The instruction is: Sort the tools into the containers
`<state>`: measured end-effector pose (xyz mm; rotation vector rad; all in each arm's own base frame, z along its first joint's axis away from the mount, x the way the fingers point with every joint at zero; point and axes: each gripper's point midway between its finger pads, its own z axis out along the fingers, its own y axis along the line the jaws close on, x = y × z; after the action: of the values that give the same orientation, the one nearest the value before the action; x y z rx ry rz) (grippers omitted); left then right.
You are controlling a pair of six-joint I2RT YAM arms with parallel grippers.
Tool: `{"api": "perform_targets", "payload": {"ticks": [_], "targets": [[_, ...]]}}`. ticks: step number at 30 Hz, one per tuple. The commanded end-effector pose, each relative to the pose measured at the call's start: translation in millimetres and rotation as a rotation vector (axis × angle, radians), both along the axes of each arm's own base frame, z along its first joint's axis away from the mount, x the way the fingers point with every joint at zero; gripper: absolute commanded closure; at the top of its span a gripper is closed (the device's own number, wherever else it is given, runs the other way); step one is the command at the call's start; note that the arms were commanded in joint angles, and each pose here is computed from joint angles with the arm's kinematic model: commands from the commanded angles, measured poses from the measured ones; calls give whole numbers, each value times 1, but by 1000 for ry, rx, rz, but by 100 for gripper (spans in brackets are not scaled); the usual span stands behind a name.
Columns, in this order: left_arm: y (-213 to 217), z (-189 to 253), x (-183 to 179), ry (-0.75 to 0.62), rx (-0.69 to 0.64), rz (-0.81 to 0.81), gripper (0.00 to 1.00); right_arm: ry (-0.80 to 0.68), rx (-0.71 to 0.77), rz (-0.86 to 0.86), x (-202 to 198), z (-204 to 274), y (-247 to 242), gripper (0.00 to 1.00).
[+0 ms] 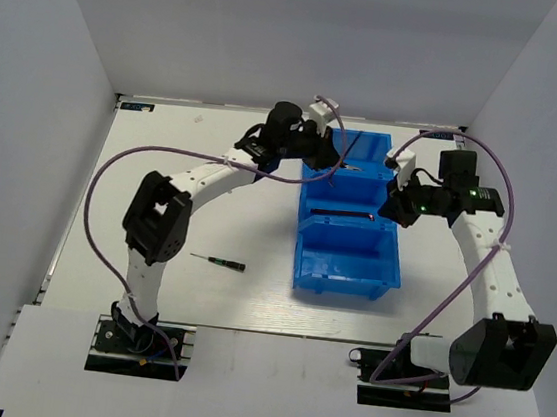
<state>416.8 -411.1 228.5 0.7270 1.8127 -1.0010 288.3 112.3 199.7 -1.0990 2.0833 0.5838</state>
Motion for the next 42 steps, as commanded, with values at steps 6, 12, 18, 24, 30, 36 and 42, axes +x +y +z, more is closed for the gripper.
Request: {"api": "perform_targets", "payload": {"ticks": [6, 12, 18, 24, 30, 36, 42], "targets": [[-46, -18, -27, -80, 21, -302, 98, -154, 11, -82, 6, 18, -17, 100], [-39, -37, -39, -44, 71, -259, 47, -104, 50, -58, 3, 16, -12, 55], [-18, 3, -24, -82, 41, -93, 29, -38, 125, 19, 3, 27, 3, 51], [90, 38, -27, 69, 59, 460, 100, 12, 135, 95, 43, 31, 33, 86], [209, -37, -119, 456, 132, 904, 64, 63, 24, 253, 100, 13, 127, 64], [251, -75, -188, 731, 61, 1086, 1, -43, 89, 411, 146, -9, 233, 26], [248, -111, -206, 924, 28, 1171, 1, -28, 279, 378, 169, -75, 301, 29]]}}
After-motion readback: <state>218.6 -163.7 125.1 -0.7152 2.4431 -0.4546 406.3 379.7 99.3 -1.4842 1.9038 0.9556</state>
